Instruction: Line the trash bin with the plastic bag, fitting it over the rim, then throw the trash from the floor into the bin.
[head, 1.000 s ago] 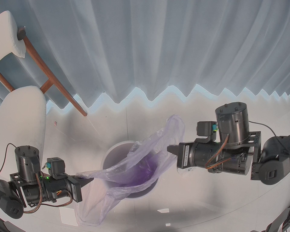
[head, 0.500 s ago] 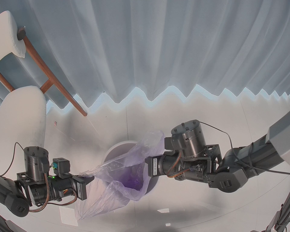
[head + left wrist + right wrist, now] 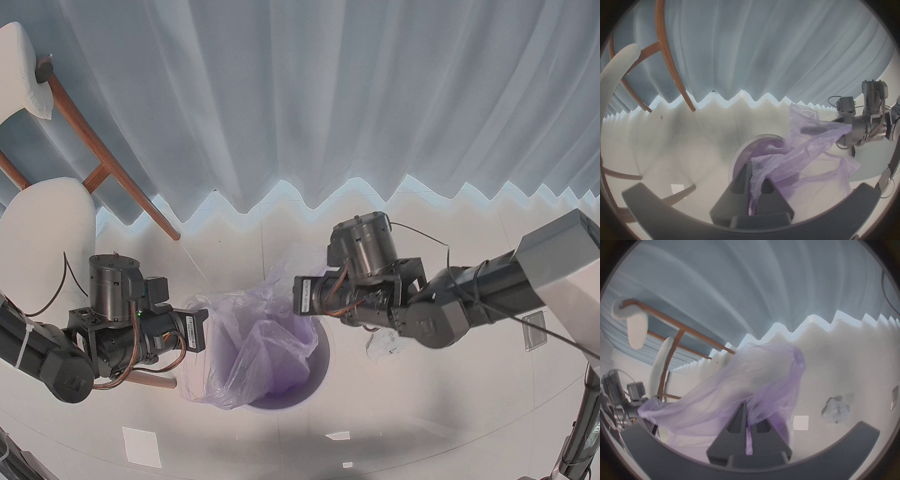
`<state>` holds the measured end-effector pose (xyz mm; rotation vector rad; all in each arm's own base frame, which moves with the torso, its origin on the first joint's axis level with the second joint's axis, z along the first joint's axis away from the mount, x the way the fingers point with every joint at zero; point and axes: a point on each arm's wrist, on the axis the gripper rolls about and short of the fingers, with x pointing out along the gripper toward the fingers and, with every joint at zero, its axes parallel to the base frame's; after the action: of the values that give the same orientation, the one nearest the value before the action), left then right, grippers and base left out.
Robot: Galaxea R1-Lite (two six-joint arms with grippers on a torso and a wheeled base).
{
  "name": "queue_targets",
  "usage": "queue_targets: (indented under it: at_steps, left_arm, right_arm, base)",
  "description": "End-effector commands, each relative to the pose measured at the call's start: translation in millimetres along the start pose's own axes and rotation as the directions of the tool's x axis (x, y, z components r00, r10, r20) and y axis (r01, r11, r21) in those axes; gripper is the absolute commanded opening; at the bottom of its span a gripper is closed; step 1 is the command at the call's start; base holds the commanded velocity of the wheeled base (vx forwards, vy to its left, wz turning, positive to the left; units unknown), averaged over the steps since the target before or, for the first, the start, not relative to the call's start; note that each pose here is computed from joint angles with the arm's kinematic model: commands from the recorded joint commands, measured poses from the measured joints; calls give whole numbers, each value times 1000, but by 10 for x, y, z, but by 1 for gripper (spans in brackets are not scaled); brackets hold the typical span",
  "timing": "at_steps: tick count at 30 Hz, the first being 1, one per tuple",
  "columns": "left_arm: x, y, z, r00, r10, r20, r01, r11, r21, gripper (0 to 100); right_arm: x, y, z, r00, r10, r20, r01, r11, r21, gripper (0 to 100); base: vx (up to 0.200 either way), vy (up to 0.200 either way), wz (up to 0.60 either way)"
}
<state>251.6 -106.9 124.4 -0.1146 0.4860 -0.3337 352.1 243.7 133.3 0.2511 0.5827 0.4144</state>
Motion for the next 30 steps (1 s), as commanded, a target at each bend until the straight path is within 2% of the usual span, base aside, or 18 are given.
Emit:
queue_targets:
  at_steps: [1, 6, 11, 16, 19, 26, 27, 30]
  left_arm:
    - [180, 77, 40, 998, 51, -36, -52, 998, -20, 0]
    - [281, 231, 32, 985, 165, -60, -167, 985, -34, 0]
    - [348, 394, -26, 972, 217, -92, -223, 974, -51, 0]
    - [450, 457, -115, 963, 236, -132, -245, 968, -51, 0]
    - [492, 476, -142, 960, 240, -143, -250, 967, -52, 0]
    - [484, 468, -98, 963, 238, -127, -246, 968, -54, 0]
    - [476, 462, -96, 963, 237, -126, -245, 968, -54, 0]
    - [417, 426, -61, 968, 228, -108, -235, 971, -53, 0]
  right_arm:
    - [-131, -266, 432, 997, -35, 62, 32, 999, 43, 0]
    - [-275, -524, 503, 999, -35, -2, 35, 997, 67, 0]
    - [-261, -733, 457, 998, -55, -32, 58, 996, 73, 0]
    - [-97, -780, 365, 996, -69, -57, 72, 996, 47, 0]
    - [17, -798, 357, 997, -67, -43, 69, 997, 39, 0]
    - [197, -817, 318, 997, -75, -11, 75, 997, 33, 0]
    - [189, -816, 320, 997, -75, -8, 76, 997, 34, 100]
    - [-54, -722, 461, 998, -56, 31, 54, 996, 67, 100]
  base:
    - [0, 0, 0]
    - [0, 0, 0]
    - [0, 0, 0]
    - [0, 0, 0]
    - [0, 0, 0]
    - [0, 0, 0]
    - [0, 0, 0]
    - [0, 0, 0]
